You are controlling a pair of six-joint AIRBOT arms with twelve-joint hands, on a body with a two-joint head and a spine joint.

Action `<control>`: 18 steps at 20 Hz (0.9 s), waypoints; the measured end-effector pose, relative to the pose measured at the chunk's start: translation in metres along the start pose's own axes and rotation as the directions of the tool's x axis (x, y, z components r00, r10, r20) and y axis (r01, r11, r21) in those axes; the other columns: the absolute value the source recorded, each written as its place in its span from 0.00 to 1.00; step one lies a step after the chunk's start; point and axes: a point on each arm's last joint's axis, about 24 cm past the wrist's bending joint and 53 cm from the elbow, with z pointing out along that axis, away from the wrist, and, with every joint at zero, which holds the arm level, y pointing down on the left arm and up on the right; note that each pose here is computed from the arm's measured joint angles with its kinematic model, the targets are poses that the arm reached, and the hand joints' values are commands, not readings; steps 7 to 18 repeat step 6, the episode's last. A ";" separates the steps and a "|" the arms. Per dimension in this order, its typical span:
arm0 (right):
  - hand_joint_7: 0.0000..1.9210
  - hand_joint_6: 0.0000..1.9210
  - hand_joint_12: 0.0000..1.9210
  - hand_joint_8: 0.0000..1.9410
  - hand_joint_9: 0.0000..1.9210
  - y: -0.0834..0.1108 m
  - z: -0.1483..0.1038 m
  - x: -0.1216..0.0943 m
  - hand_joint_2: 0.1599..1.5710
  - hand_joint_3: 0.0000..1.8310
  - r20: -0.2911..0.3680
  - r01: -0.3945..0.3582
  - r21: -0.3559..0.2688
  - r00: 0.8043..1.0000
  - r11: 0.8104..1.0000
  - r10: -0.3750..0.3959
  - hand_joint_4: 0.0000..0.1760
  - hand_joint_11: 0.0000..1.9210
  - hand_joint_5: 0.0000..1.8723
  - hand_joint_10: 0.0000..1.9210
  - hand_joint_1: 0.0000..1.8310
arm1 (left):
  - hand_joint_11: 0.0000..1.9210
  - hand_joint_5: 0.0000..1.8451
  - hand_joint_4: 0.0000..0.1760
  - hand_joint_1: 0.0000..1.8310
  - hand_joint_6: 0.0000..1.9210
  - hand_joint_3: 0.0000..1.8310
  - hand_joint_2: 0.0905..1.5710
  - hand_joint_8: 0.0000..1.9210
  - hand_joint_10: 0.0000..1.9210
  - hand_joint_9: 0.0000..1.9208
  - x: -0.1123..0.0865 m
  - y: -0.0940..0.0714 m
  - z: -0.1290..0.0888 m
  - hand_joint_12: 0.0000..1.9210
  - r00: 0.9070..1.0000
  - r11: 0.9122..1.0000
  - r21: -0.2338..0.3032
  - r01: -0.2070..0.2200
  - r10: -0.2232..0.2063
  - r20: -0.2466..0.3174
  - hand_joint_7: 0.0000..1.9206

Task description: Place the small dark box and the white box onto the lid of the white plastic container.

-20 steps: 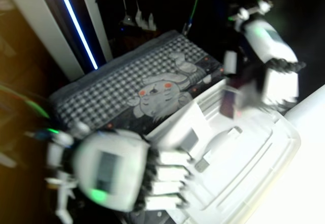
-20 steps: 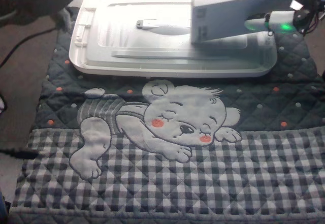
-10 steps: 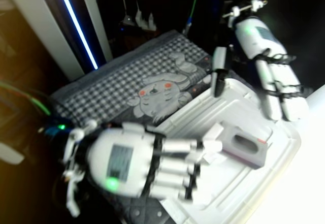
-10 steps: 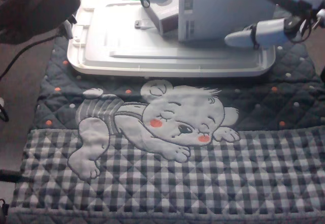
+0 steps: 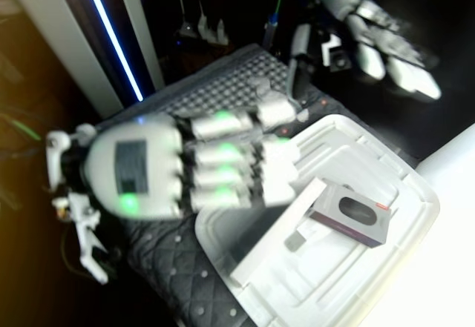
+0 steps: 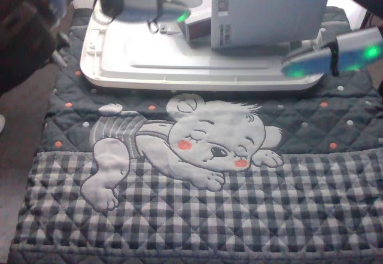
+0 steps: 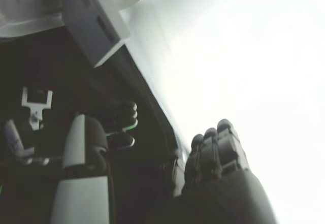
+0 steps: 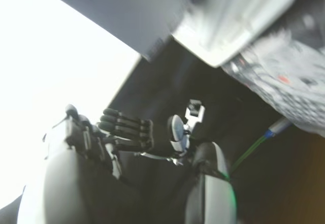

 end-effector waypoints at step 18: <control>0.00 0.00 0.01 0.00 0.00 0.014 -0.023 0.002 0.42 0.00 0.007 -0.027 -0.054 1.000 0.998 0.027 0.93 0.01 0.00 0.00 0.51 | 0.07 0.00 0.59 0.56 0.00 0.00 0.53 0.00 0.00 0.01 -0.018 -0.019 -0.035 0.08 0.997 0.998 0.069 0.001 -0.006 0.072 0.00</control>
